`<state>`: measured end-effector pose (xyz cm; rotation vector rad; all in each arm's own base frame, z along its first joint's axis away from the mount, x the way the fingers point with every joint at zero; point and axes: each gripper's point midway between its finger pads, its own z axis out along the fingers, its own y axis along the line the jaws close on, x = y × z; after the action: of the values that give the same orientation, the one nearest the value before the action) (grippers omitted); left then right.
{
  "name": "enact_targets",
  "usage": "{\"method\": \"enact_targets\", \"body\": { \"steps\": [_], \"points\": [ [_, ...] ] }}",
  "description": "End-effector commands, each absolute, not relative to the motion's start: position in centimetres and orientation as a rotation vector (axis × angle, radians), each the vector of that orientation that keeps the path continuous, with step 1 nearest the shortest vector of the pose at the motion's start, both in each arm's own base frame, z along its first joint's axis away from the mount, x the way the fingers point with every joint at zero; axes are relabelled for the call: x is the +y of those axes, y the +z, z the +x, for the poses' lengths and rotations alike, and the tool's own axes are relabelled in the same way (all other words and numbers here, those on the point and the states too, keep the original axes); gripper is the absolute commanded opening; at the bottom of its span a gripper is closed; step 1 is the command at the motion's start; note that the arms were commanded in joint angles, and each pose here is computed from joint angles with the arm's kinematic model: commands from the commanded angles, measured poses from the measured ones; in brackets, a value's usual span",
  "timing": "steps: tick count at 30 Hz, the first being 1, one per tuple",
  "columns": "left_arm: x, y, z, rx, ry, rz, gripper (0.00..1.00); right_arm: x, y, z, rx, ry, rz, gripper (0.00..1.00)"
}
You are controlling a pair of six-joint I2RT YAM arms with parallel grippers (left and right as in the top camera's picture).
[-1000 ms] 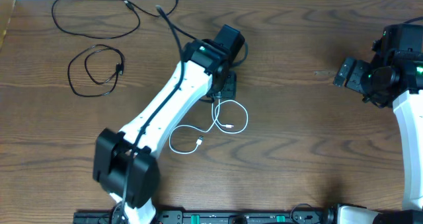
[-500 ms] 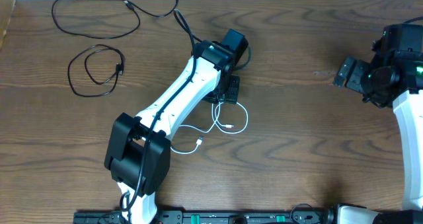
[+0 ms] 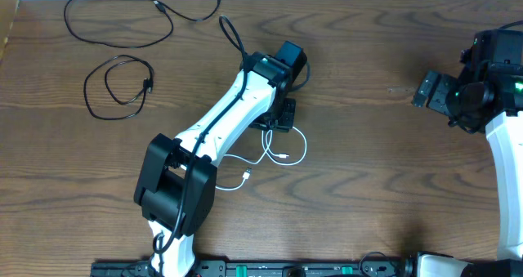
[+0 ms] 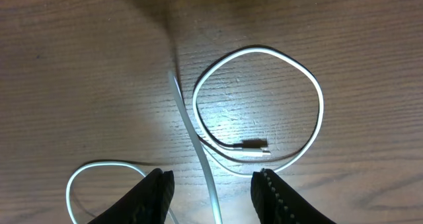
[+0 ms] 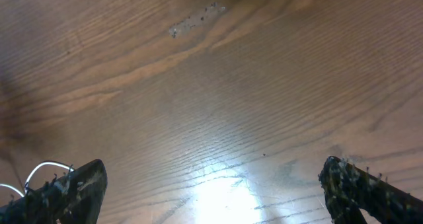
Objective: Untangle cables
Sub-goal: 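Reposition the left gripper over the white cable loops and grasp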
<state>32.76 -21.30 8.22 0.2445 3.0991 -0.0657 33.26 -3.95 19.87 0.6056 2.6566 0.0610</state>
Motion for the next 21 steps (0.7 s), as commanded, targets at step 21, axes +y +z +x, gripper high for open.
{"method": "enact_targets", "body": {
  "steps": [21],
  "points": [
    [-22.07,7.51,32.33,3.118,-0.083,0.213,0.28,-4.27,20.04,33.28,2.645,0.052,0.631,0.99]
  ]
}}
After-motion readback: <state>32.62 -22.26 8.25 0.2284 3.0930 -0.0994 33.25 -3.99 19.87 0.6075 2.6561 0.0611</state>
